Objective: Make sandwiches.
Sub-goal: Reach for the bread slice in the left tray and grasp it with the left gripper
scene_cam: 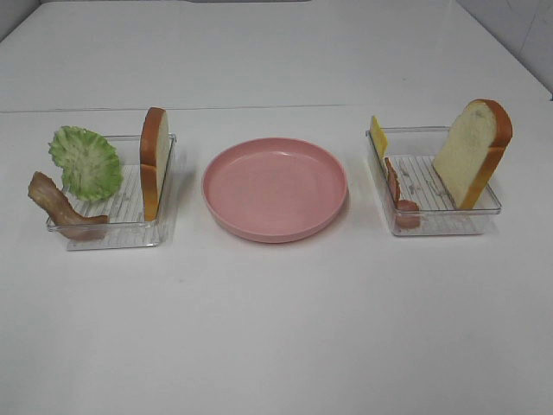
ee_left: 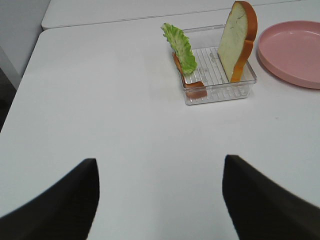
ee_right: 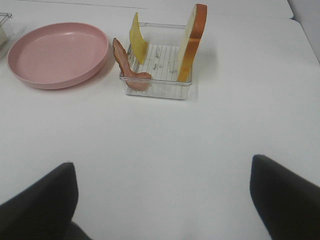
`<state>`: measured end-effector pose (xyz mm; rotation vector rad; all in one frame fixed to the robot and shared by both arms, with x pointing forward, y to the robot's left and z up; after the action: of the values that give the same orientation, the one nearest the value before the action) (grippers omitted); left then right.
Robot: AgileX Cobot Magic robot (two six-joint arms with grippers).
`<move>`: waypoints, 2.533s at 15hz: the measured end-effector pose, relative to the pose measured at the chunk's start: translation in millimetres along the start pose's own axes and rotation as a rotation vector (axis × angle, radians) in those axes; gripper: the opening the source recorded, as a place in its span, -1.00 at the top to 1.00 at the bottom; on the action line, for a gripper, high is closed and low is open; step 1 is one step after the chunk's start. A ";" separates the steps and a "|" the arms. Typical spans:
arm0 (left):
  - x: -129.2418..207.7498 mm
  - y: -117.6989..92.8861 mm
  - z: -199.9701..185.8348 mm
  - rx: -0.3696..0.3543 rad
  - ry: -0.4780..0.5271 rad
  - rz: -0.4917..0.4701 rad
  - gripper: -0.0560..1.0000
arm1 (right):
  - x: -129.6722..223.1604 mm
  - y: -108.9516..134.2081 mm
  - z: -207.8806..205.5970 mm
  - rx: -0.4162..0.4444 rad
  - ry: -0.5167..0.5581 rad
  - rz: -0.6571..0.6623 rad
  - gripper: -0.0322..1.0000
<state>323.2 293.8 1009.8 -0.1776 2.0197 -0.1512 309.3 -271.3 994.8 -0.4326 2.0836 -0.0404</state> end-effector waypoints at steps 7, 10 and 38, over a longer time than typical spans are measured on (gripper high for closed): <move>0.0 0.0 0.0 0.000 0.000 0.000 -0.37 | 0.0 0.0 0.0 0.000 0.000 0.000 -0.76; 0.0 0.0 0.0 0.000 0.000 0.000 -0.37 | 0.0 0.0 0.0 0.000 0.000 0.000 -0.76; -58.6 -11.4 23.3 0.031 -0.105 -0.028 -0.37 | 0.0 0.0 0.0 0.000 0.000 0.000 -0.76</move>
<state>370.3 293.2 1053.2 -0.1907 1.9099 -0.1868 309.3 -271.3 994.8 -0.4326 2.0836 -0.0404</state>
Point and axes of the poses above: a point on each arm's last joint axis where the gripper is mounted, z pointing out along that axis toward the gripper, y along the wrist's bending axis when the last joint is at zero, x = y × z, the point moved 10 cm from there along z, pointing out along that axis toward the gripper, and after that the axes turned 13 degrees about -z, right-handed, at the moved point
